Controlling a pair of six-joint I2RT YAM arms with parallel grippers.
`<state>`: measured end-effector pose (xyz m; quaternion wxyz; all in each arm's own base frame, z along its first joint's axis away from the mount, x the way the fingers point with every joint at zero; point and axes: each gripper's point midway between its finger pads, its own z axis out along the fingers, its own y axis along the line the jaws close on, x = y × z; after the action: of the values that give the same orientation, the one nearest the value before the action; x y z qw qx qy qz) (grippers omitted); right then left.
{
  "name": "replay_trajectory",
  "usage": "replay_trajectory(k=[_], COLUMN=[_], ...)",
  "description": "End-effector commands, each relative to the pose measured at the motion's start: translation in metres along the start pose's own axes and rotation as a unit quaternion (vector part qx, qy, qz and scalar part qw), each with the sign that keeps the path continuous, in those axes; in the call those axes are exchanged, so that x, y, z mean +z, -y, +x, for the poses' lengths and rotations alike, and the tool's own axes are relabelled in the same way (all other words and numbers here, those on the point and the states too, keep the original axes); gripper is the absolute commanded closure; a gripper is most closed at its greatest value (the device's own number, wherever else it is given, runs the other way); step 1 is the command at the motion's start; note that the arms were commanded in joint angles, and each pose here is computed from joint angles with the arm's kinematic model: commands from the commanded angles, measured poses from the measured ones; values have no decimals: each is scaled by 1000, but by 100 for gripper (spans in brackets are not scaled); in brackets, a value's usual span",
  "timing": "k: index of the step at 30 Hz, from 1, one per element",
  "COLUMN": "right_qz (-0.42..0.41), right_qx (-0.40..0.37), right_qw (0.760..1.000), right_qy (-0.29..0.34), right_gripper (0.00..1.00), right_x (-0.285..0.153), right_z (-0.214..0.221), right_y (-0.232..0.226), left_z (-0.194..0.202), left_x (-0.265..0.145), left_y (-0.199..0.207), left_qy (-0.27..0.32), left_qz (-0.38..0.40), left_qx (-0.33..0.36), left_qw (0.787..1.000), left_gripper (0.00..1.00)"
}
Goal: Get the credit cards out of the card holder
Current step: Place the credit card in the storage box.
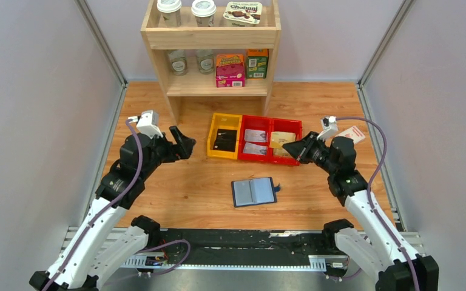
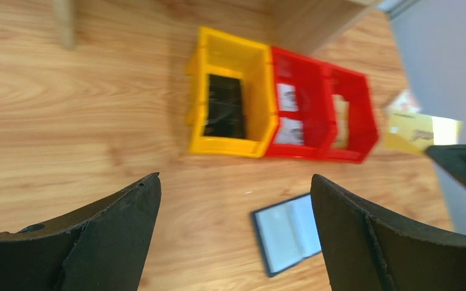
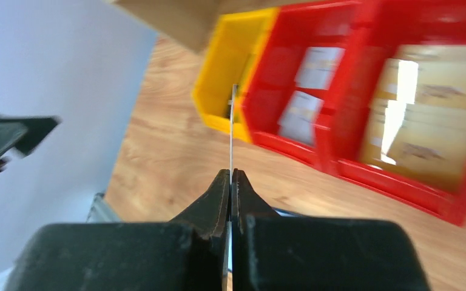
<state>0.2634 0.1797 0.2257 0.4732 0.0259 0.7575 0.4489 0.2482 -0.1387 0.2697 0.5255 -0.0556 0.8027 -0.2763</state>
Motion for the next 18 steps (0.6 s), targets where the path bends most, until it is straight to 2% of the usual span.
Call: replay_trajectory(k=[1,7,14,18], right_qz=[149,212,189,167], right_qx=[-16,-17,15,37], right_qw=[988,975,977,978], right_qy=[-45,-72,-96,-117], right_gripper=[100,100,100,100], right_x=[-13,2,40,57], right_z=[8,5,15,22], right_y=[65,102,118,121], left_z=[5,14,0,3], left_x=[-21,-34,-40,-37], left_y=[-48,-86,-86,-84], left_qy=[-23,-18,24,19], left_qz=[-91,-158,-165,-156], left_qx=[88,145,142,130], left_qw=[992,977,976,979], left_gripper=[0,0,0,1])
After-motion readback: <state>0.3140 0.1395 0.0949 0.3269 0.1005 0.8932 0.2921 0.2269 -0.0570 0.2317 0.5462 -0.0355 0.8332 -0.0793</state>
